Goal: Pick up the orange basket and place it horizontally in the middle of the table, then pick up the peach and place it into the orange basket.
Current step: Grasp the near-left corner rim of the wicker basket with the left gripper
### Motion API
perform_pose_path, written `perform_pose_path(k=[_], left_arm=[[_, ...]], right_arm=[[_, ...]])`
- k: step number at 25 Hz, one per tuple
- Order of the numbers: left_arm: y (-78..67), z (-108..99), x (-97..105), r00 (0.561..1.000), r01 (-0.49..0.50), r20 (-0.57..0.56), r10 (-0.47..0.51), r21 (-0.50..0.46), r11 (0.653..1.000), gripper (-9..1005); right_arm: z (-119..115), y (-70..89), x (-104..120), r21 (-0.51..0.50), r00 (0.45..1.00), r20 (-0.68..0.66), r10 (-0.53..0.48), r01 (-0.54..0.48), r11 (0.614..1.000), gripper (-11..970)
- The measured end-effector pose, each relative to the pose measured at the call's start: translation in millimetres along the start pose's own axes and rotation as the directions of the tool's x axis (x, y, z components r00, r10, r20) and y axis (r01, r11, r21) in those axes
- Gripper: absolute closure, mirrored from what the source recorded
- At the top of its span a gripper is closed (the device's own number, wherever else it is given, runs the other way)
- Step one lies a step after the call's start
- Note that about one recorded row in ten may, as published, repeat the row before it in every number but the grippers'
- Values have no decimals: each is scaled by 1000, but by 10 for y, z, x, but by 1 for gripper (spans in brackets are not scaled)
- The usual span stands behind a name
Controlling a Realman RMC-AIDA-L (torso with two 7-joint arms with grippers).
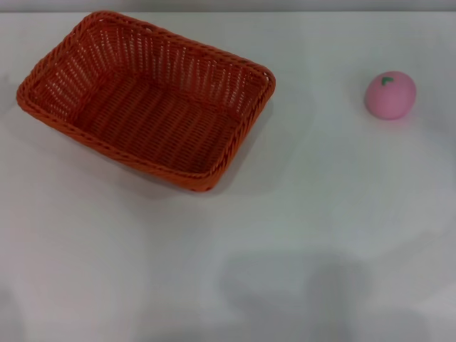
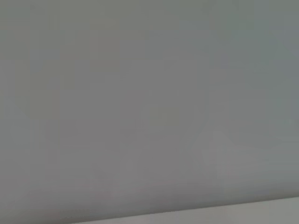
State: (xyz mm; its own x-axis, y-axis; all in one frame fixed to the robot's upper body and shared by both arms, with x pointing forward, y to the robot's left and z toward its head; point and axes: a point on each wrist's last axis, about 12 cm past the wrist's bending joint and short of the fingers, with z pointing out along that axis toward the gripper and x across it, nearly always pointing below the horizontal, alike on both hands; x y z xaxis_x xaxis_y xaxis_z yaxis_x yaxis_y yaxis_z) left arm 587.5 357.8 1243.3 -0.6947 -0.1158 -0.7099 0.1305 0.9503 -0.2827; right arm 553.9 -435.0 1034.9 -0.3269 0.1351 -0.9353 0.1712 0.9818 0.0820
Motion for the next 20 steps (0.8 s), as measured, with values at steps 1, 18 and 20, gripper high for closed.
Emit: perform_pose_path(k=[1, 18, 20], left_arm=[[-18, -6, -33, 1000, -4, -13, 4, -2, 1000, 543], [-255, 25, -654, 973, -167, -186, 134, -175, 970, 530], [-273, 67, -685, 968, -179, -206, 141, -180, 967, 523]], right_arm=[[0, 1, 0, 0, 1000, 0, 0, 0, 1000, 102], [8, 18, 71, 19, 999, -46, -11, 12, 1000, 102], [10, 23, 73, 19, 999, -47, -11, 12, 1000, 102]])
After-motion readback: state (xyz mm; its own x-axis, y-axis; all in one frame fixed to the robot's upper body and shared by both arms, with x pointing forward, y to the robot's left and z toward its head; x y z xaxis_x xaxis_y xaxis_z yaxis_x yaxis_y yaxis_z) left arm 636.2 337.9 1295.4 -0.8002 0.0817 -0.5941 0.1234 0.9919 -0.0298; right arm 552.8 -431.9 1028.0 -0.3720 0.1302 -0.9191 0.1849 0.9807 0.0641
